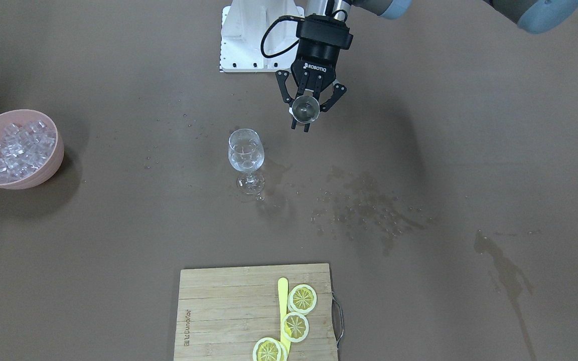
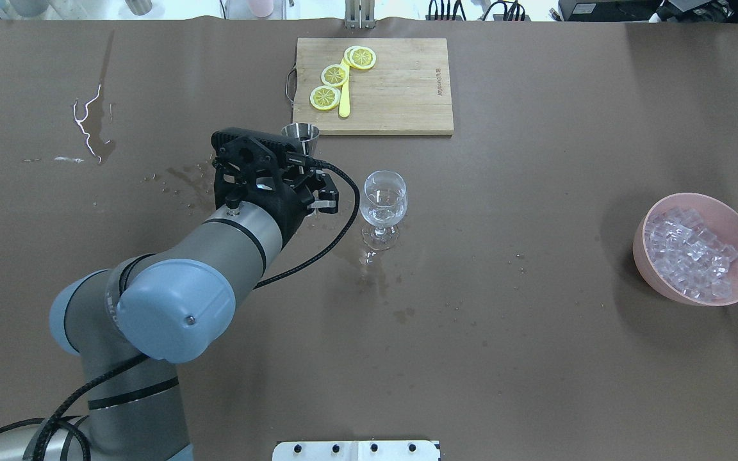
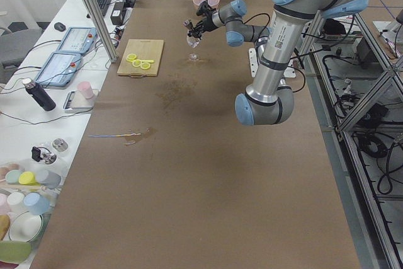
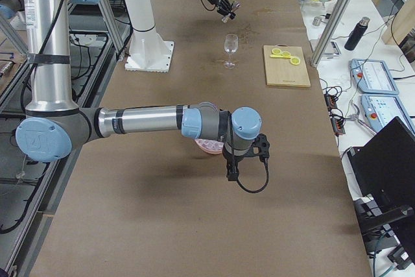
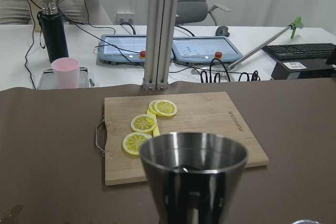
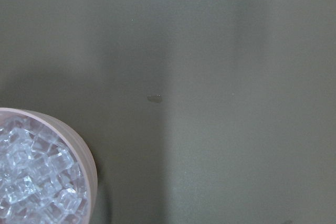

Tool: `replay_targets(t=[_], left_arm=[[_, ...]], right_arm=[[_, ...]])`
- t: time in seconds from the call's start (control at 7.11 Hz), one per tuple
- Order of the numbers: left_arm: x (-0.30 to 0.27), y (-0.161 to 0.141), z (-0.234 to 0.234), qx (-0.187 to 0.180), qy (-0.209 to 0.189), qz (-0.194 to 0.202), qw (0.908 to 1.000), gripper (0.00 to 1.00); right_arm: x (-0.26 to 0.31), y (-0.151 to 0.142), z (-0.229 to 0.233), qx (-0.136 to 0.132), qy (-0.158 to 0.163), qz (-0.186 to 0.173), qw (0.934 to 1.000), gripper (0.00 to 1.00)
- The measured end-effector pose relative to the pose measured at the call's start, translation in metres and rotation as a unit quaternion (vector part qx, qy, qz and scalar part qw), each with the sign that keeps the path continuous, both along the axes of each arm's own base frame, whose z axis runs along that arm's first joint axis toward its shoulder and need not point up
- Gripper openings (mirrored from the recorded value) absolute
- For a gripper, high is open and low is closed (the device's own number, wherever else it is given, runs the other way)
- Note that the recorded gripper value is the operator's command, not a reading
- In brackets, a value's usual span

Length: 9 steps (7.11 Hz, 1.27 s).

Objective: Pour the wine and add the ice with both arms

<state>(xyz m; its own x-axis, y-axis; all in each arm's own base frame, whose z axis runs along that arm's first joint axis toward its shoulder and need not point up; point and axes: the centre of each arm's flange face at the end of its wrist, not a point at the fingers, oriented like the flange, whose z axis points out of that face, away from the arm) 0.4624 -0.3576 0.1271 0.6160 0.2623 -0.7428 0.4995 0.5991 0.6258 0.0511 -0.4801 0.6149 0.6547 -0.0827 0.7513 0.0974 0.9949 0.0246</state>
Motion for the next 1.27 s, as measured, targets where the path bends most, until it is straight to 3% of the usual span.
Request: replay_targets(t=[0.42, 0.7, 1.27], left_arm=[[0.003, 0.015, -0.022, 0.024, -0.011, 0.078, 0.9966, 0.0], [0.005, 0.018, -0.033, 0.031, -0.04, 0.109, 0.9928, 0.0], [0.007, 0.004, -0.044, 0.003, -0.078, 0.147, 0.9861, 0.0]], right_arm=[[0.0, 0.0, 0.0, -0.001, -0.003, 0.001, 1.0, 1.0], [0.0, -0.003, -0.001, -0.001, -0.003, 0.002, 1.0, 1.0], [0.0, -0.003, 0.004, -0.007, -0.003, 0.002, 1.0, 1.0]])
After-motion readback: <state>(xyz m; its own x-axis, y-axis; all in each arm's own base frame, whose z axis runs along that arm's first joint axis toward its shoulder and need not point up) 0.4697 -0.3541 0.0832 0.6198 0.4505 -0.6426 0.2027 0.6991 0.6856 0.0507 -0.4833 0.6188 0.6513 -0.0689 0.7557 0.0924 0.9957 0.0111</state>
